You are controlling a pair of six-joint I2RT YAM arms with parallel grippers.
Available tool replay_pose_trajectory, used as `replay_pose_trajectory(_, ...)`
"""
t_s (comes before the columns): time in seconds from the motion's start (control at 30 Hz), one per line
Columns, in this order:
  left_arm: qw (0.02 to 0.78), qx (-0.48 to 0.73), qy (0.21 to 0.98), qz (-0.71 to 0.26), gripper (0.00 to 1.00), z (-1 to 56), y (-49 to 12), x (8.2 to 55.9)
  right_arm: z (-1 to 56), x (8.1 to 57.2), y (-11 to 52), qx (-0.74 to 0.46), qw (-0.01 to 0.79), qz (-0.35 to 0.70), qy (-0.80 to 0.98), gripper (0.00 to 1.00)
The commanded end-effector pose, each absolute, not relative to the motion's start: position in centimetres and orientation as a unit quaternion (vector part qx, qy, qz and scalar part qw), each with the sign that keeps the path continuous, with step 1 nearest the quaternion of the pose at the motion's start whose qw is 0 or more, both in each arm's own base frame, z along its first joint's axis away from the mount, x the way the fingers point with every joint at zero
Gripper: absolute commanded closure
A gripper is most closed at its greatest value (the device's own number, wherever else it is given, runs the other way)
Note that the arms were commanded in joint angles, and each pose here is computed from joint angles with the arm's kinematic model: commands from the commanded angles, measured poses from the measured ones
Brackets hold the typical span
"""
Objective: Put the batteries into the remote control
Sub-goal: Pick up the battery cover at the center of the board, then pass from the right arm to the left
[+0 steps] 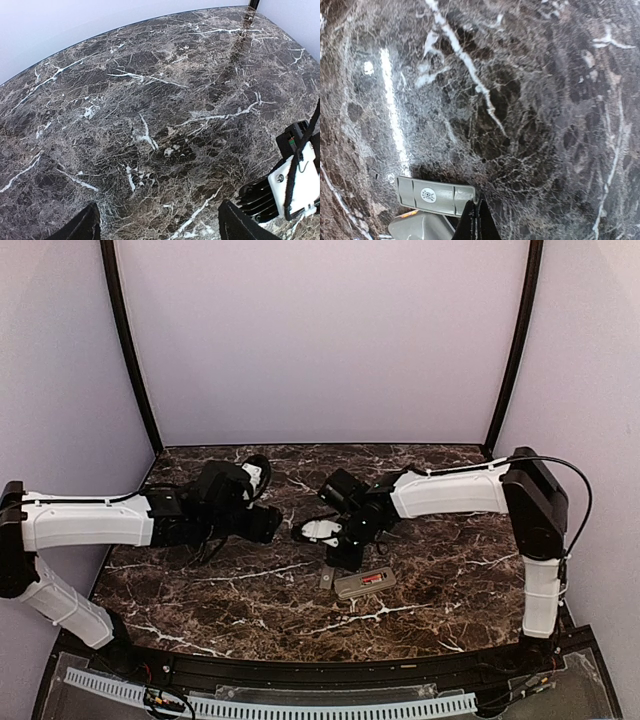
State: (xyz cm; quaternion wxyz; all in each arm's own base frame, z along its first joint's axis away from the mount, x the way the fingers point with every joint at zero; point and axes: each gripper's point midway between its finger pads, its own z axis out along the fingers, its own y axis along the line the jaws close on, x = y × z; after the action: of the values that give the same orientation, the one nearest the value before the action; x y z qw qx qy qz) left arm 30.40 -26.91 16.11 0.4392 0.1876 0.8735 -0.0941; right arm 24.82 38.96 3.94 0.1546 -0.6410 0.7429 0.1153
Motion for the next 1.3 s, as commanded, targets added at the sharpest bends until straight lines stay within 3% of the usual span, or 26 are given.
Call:
replay_pose_trajectory(0.0, 0.456, 0.159, 0.866, -0.130, 0.20, 17.3, -27.2, 30.3, 10.0, 26.8, 40.0, -0.610, 0.241, 0.121, 0.745, 1.00)
replay_pose_trajectory(0.47, 0.414, 0.166, 0.815, -0.371, 0.13, 23.6, -34.4, 26.6, 21.2, 26.9, 39.5, -0.579, 0.359, 0.162, 0.714, 1.00)
replay_pose_trajectory(0.67, 0.379, 0.188, 0.816, -0.394, 0.14, 23.9, -37.0, 25.0, 23.8, 26.7, 38.7, -0.573, 0.383, 0.164, 0.706, 1.00)
replay_pose_trajectory(1.07, 0.375, 0.189, 0.828, -0.372, 0.43, 22.5, -37.7, 25.5, 26.8, 25.8, 38.6, -0.563, 0.411, 0.193, 0.690, 1.00)
replay_pose_trajectory(1.27, 0.373, 0.199, 0.827, -0.370, 0.67, 22.3, -38.2, 25.6, 27.4, 25.5, 38.9, -0.565, 0.415, 0.204, 0.684, 1.00)
